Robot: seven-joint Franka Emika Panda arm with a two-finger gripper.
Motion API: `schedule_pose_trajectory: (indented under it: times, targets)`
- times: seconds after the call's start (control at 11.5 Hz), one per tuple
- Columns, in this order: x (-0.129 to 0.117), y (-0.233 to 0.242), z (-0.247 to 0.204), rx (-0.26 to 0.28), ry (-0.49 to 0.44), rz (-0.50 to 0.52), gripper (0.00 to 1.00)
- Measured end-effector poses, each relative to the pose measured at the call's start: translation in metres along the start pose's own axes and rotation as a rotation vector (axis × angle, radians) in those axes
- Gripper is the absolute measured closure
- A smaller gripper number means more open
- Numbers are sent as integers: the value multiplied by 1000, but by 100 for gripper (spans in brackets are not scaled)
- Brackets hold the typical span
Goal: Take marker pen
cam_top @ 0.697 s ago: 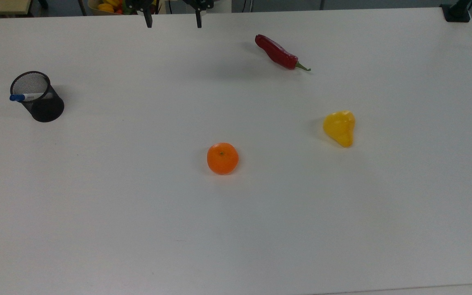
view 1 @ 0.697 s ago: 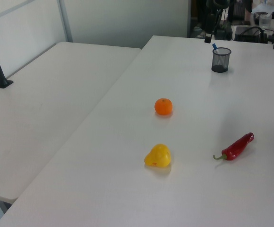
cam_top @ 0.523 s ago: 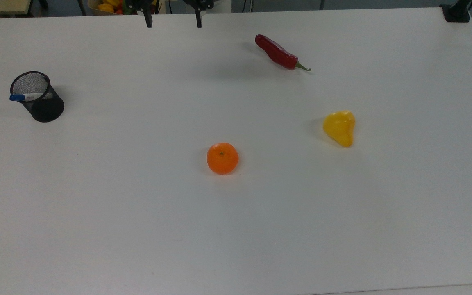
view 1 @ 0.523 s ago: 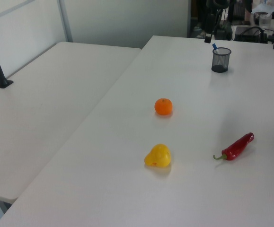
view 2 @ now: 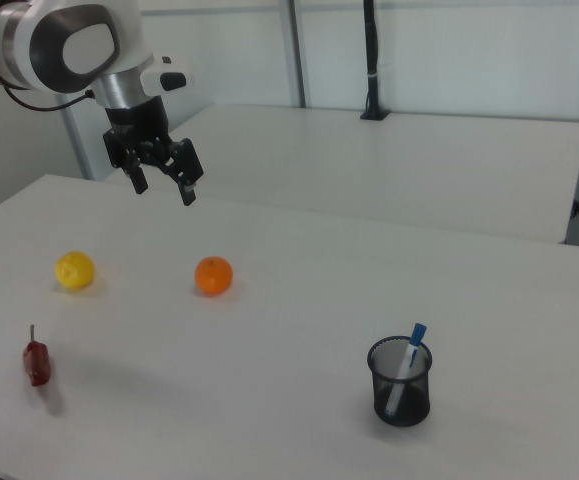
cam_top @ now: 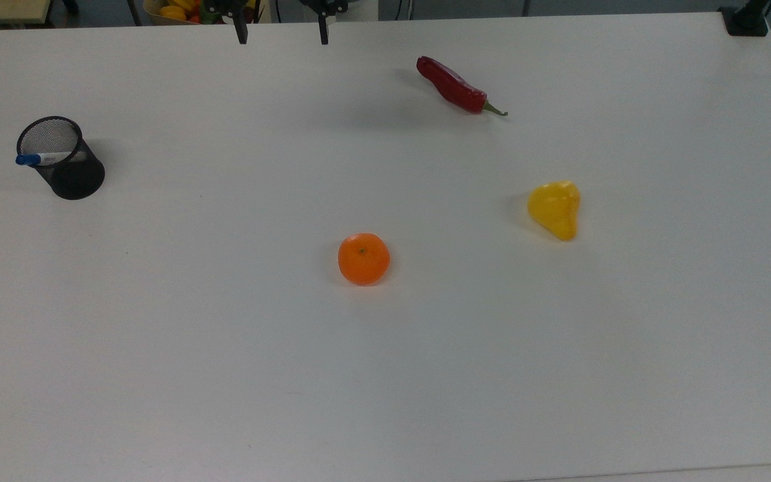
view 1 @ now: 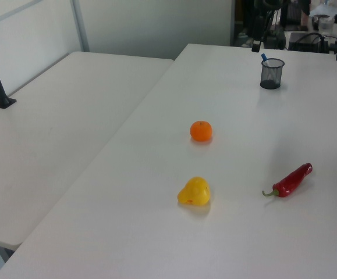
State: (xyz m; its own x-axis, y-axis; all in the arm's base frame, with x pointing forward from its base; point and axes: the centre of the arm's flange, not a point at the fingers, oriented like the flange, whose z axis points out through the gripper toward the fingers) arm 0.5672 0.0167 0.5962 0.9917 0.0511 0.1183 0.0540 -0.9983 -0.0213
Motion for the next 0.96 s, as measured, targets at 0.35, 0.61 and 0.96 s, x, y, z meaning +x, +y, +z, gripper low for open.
schedule_pose_trajectory:
  times: [0.35,0.61,0.96]
  targets:
    - [0,-1,1,0,-1,-1,0]
    - [0,-1,3,0,-6,-1,0]
    - [-1,4,7,-1,-15,6,0]
